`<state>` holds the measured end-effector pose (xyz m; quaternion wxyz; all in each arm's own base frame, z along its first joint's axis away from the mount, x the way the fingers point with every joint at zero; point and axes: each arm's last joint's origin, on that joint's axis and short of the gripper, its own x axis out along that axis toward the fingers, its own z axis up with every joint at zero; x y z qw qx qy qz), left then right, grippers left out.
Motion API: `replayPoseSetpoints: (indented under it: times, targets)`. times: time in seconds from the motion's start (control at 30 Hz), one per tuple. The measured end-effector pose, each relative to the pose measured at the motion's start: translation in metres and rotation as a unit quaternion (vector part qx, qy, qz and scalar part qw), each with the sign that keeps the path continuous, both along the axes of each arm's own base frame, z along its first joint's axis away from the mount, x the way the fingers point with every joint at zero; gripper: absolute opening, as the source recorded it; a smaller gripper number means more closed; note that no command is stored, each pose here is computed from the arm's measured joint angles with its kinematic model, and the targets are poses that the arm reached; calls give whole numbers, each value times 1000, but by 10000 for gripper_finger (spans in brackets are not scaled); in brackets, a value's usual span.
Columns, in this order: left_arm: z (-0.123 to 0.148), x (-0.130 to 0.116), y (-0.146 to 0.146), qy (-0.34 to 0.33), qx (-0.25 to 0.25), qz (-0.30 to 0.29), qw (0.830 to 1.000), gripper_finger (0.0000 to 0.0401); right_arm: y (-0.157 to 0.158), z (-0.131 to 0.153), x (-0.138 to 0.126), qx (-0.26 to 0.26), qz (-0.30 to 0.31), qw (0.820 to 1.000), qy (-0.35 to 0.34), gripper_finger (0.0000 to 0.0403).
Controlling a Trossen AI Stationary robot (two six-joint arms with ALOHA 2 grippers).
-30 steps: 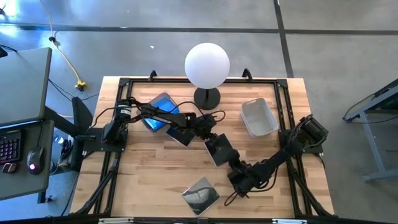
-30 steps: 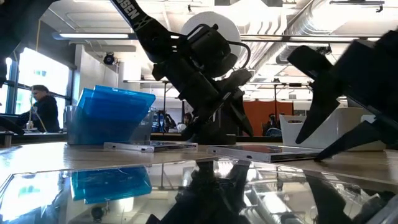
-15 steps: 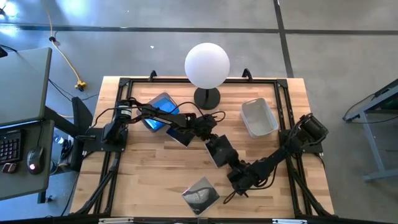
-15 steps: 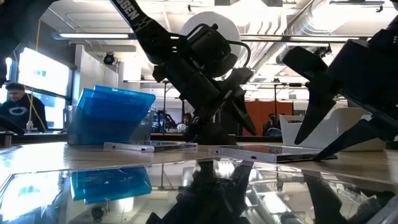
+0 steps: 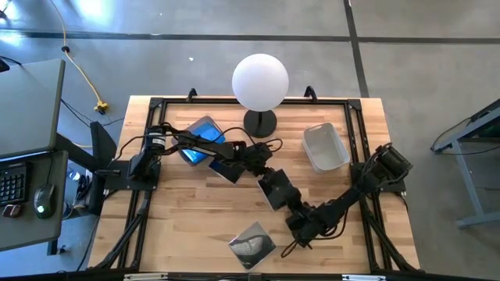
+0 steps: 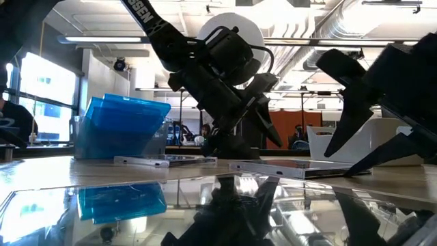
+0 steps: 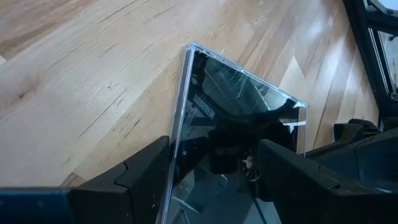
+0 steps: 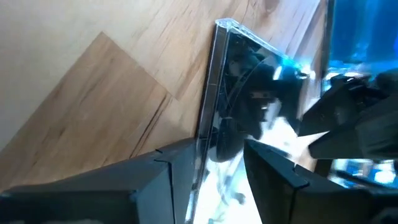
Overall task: Pick & place jewel cases by type
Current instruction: Put the top right black CD case into the gray bin
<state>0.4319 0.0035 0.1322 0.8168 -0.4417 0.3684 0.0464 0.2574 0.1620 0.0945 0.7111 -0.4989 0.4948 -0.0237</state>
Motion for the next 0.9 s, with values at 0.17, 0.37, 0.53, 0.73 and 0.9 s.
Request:
replayPoseSetpoints:
  times: [0.17, 0.37, 0.53, 0.73, 0.9]
  targets:
    - [0, 0, -1, 5, -2, -3, 1000, 241, 11, 4, -7, -63, 33, 997, -17, 134]
    - [0, -1, -1, 7, -6, -8, 1000, 241, 16, 9, -4, -60, 25, 998, -21, 134]
    - [0, -1, -2, 9, -13, -15, 1000, 241, 14, 15, -6, -86, 23, 996, 13, 134]
    - [0, -2, -2, 11, -22, -21, 999, 241, 12, 21, -10, -85, 1, 996, 37, 133]
    - [0, -2, -4, 12, -31, -32, 999, 241, 13, 26, -11, -99, 1, 994, 45, 133]
